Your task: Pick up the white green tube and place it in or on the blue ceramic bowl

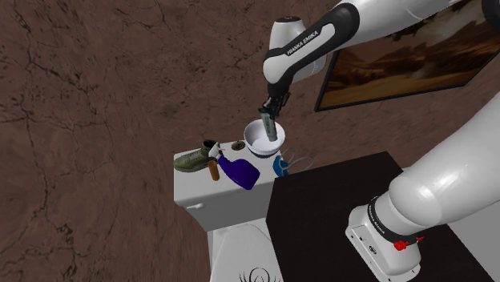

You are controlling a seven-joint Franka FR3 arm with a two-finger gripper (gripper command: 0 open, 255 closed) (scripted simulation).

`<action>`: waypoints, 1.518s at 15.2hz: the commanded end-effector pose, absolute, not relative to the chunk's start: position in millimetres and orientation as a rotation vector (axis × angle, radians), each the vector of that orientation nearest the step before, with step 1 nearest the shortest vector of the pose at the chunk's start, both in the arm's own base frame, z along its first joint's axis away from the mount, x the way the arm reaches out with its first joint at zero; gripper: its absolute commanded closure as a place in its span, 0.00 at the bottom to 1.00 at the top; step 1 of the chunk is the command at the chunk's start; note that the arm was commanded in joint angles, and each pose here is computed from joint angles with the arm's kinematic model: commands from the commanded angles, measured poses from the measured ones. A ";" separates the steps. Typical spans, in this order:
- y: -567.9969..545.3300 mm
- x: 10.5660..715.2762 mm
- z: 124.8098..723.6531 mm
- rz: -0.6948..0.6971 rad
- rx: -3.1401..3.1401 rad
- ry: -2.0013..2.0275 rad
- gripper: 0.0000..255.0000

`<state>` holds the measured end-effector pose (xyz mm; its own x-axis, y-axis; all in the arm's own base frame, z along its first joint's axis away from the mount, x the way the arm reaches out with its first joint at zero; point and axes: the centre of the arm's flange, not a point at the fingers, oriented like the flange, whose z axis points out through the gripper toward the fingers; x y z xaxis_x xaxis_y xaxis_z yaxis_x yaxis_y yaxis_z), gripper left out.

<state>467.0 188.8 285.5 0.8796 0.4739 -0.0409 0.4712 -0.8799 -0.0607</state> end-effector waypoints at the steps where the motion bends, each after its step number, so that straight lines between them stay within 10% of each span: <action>1: 189.2 467.7 274.6 0.083 -2.998 -0.755 1.00; 10: 189.2 467.7 267.2 0.083 -2.998 -0.755 1.00; 11: 189.2 467.7 267.2 0.083 -2.998 -0.755 0.00; 23: 187.5 470.9 317.1 0.083 -2.998 -0.755 0.00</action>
<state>471.2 187.7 315.9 0.8796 0.4740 -0.0394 0.4714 -0.8798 -0.0604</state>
